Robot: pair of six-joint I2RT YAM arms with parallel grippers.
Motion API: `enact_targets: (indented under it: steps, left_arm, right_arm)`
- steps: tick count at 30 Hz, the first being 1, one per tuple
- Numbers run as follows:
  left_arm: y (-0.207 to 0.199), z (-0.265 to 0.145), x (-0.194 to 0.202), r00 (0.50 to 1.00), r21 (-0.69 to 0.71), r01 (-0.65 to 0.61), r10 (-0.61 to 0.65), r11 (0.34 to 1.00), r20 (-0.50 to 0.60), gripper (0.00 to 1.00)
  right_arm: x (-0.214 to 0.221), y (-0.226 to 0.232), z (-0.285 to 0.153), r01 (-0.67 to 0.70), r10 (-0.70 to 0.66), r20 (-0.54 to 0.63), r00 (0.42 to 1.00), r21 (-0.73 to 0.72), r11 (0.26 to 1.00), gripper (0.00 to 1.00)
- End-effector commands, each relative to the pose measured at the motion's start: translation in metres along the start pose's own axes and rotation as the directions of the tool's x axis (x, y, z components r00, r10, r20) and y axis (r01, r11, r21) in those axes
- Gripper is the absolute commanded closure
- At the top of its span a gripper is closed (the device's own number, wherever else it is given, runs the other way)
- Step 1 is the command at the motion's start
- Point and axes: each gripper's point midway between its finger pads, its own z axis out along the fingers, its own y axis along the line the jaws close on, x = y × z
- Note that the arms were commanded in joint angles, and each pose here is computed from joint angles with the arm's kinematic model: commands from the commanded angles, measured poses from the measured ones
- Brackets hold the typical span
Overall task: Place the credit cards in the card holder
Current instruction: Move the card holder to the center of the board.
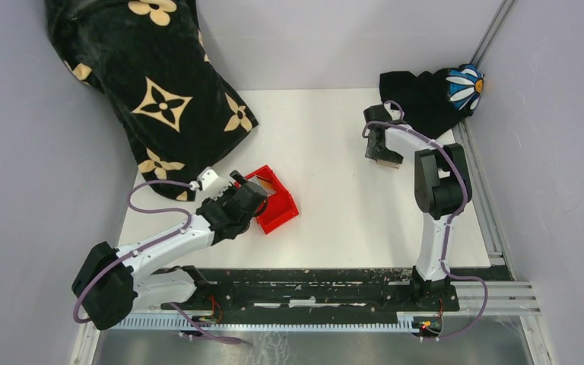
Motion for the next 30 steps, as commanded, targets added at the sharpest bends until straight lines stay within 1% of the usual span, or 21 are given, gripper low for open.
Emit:
enact_targets:
  steps: [1,7,10,13,19,27,30]
  left_arm:
    - [0.010,0.003,-0.004,0.990,-0.025,0.135,-0.134,0.990,0.048,0.12]
    - [0.008,0.009,0.004,0.990,-0.023,0.131,-0.130,0.991,0.046,0.15]
    - [0.005,0.011,0.005,0.991,-0.013,0.128,-0.127,0.992,0.051,0.16]
    - [0.003,0.012,0.008,0.992,-0.012,0.121,-0.120,0.993,0.046,0.20]
    - [-0.005,0.010,0.016,0.995,0.018,0.101,-0.101,0.995,-0.011,0.23]
    - [-0.009,-0.004,0.024,0.994,0.077,0.083,-0.077,0.994,-0.080,0.24]
    - [-0.011,-0.009,0.029,0.993,0.093,0.069,-0.060,0.993,-0.102,0.27]
  right_arm:
    - [0.031,-0.005,-0.005,0.025,-0.026,-0.090,0.996,-0.018,1.000,0.25]
    - [0.047,-0.004,-0.006,0.024,-0.030,-0.118,0.993,-0.049,0.999,0.28]
    - [0.048,-0.001,-0.011,0.025,-0.034,-0.116,0.993,-0.080,0.996,0.29]
    - [0.044,0.001,-0.019,0.044,-0.052,-0.094,0.994,-0.081,0.996,0.29]
    - [0.042,-0.001,-0.030,0.057,-0.062,-0.071,0.996,-0.072,0.996,0.28]
    - [0.041,-0.001,-0.035,0.059,-0.064,-0.061,0.996,-0.072,0.996,0.28]
    - [0.037,-0.001,-0.039,0.061,-0.065,-0.050,0.997,-0.074,0.995,0.28]
